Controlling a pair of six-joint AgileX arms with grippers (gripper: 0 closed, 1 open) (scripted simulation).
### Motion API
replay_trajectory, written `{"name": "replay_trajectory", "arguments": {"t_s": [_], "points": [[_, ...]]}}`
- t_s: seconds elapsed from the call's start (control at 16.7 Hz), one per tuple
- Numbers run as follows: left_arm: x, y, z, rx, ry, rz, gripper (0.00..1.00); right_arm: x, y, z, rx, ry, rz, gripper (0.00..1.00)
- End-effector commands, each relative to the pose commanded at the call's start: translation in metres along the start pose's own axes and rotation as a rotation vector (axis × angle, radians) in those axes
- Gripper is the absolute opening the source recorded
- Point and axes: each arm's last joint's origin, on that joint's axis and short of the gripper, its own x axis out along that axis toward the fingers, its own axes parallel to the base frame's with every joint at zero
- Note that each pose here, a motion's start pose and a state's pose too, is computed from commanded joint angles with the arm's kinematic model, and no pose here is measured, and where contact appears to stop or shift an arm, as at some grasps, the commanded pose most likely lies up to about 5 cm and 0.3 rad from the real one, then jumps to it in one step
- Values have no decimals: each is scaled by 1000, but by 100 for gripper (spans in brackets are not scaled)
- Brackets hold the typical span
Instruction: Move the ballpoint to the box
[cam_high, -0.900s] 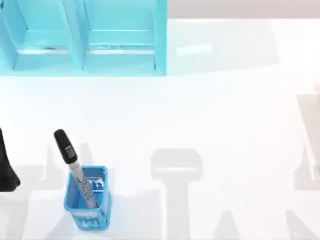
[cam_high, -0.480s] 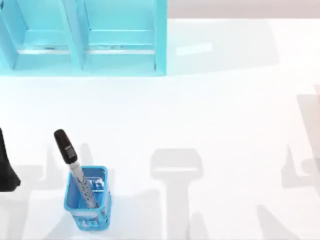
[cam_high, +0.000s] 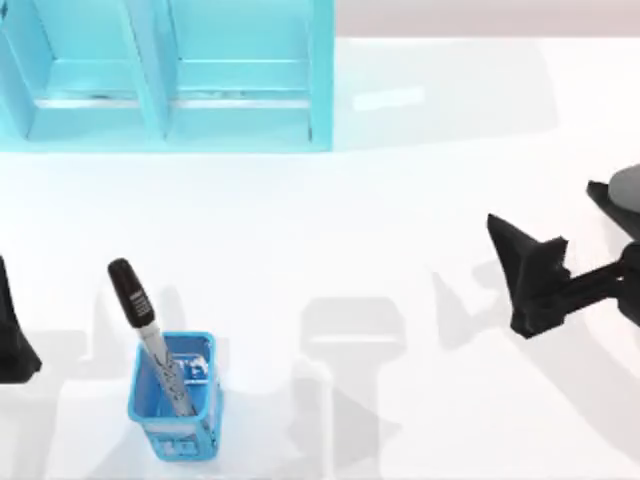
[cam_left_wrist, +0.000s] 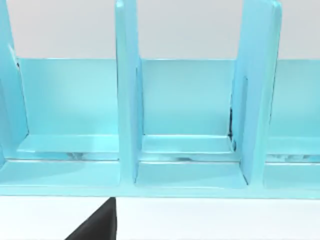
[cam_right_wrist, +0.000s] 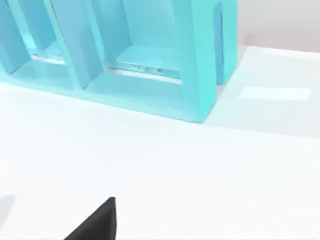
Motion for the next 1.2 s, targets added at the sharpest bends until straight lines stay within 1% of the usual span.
{"name": "replay_trajectory", "arguments": {"t_s": [0.12,0.24,0.42,0.54,0.66,0.78,1.2], "points": [[0,0,0,0,0,0,100,29,34,4,-8,76,86,100],[0,0,0,0,0,0,100,54,72,-2,-25,149,163,100],[0,0,0,0,0,0,100,79,127,-24,-60,244,254,100],[0,0,0,0,0,0,100,87,157,-41,-83,292,297,100],[0,0,0,0,0,0,100,90,177,-55,-102,327,326,100],[0,0,0,0,0,0,100,91,186,-62,-112,343,339,100],[0,0,0,0,0,0,100,95,188,-63,-111,342,340,100]]}}
